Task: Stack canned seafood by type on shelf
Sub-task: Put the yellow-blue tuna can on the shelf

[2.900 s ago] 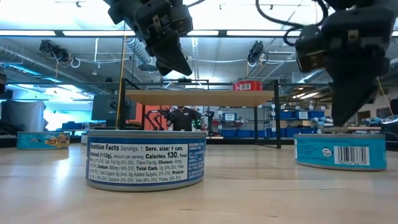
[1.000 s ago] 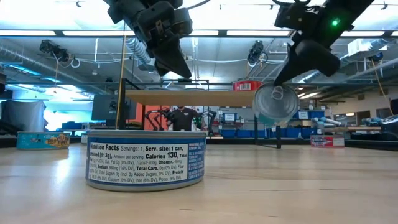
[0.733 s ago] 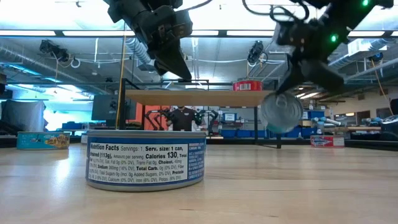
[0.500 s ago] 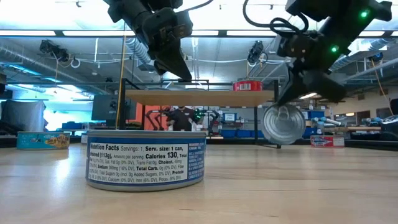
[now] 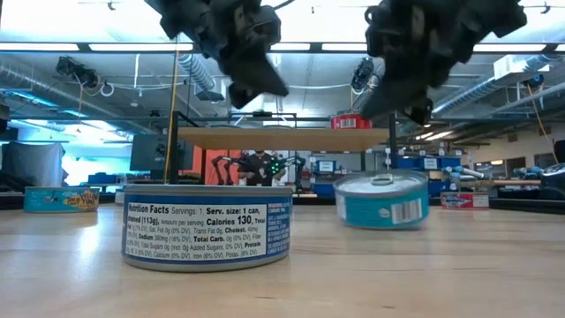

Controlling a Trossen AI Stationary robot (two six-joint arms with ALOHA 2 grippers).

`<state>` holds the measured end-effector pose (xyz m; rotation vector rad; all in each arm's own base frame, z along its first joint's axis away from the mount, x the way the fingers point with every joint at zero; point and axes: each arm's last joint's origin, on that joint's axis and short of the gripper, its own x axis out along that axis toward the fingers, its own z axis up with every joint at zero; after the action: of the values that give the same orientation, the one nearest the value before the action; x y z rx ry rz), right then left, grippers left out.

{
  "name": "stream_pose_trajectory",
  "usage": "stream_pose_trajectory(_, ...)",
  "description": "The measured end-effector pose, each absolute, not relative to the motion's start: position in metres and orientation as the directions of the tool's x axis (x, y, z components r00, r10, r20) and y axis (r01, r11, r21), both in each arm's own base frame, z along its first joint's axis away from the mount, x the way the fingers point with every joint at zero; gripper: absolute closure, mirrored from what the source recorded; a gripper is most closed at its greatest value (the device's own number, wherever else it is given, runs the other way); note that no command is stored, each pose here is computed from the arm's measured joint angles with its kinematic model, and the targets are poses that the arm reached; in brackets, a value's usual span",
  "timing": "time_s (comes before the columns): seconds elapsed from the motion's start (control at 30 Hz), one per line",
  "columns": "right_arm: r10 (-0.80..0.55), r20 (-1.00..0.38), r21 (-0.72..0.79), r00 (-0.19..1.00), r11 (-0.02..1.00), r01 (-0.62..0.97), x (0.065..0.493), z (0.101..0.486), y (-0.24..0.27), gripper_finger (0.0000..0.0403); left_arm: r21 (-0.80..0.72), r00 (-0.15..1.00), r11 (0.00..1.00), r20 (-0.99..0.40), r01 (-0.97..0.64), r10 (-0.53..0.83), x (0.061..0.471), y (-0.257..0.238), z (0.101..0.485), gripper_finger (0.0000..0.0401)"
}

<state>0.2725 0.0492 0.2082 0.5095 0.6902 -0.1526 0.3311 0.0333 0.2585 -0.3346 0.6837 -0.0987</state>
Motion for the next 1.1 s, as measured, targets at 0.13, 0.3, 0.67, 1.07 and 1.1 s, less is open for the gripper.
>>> stream_pose_trajectory(0.13,0.059,-0.59,0.474,0.805,0.833,0.286,0.276,0.213,0.054,0.0403,-0.521,0.776,0.853,-0.529,0.023,-0.344,0.336,0.032,0.257,0.0399)
stream_pose_trajectory(0.3,0.113,-0.605,0.523,0.788,0.803,0.286,0.272,0.212,0.067,0.0395,-0.563,0.738,0.827,-0.551,0.015,-0.389,0.336,0.029,0.25,0.0375)
stream_pose_trajectory(0.67,0.255,-0.751,0.46,0.609,0.864,0.205,0.249,0.176,0.138,0.04,-0.513,0.707,0.852,-0.565,0.104,-0.426,0.371,0.011,0.198,0.0394)
stream_pose_trajectory(1.07,0.125,-0.809,0.341,0.575,0.896,0.284,0.272,0.137,0.148,0.04,-0.3,0.796,0.953,-0.569,0.034,-0.208,0.397,0.015,0.156,0.0399)
stream_pose_trajectory(1.1,0.113,-0.808,0.334,0.579,0.896,0.292,0.273,0.135,0.147,0.04,-0.293,0.799,0.955,-0.566,0.038,-0.205,0.398,0.014,0.154,0.0399)
